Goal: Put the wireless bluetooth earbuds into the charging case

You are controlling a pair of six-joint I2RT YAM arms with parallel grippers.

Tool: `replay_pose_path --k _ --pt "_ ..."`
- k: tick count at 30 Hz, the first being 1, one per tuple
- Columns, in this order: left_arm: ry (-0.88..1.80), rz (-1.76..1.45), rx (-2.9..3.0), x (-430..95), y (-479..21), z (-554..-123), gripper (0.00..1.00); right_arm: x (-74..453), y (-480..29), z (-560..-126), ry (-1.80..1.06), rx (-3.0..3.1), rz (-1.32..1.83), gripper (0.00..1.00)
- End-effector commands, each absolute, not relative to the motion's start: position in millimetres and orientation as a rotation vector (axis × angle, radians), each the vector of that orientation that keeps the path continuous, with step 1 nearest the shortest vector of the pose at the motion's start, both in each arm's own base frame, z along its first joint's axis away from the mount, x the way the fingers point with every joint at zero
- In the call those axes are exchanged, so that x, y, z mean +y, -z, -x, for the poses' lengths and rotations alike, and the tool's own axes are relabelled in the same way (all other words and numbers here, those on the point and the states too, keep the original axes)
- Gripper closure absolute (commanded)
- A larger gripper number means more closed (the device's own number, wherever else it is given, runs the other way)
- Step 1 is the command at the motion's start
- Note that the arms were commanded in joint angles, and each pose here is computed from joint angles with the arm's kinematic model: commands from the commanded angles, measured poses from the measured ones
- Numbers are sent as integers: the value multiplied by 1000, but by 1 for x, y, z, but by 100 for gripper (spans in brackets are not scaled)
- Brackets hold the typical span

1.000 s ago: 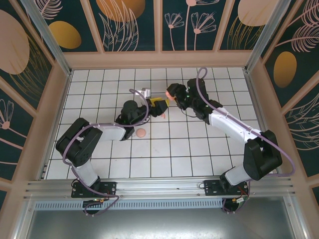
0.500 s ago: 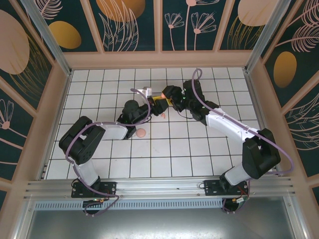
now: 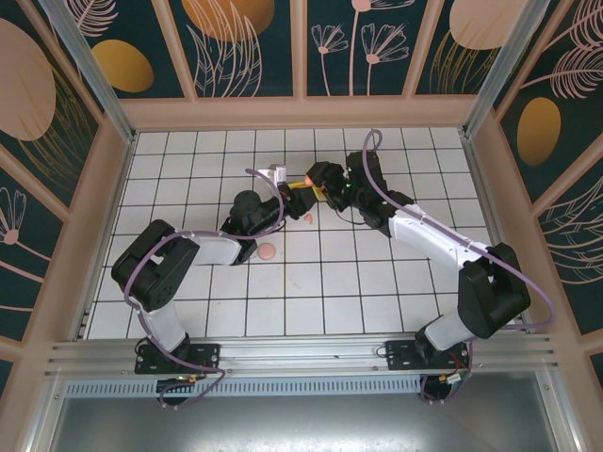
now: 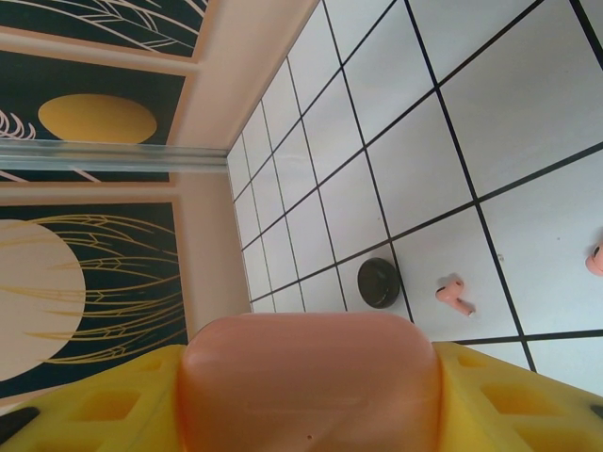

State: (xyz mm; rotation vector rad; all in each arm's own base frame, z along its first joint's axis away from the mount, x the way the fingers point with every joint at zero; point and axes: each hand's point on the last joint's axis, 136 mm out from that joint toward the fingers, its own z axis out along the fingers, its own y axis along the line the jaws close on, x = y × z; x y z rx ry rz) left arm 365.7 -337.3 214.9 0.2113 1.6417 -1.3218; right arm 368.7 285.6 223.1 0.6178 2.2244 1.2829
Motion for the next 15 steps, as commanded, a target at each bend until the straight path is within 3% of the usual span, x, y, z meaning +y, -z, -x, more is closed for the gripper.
replay_pose_path --k 1,15 --pt "1338 -246 1596 -339 -223 -358 55 291 -242 -375 -1317 2167 -604 61" --pt "1349 -245 1595 -340 -221 -358 79 294 -242 -373 -1329 2174 -595 61"
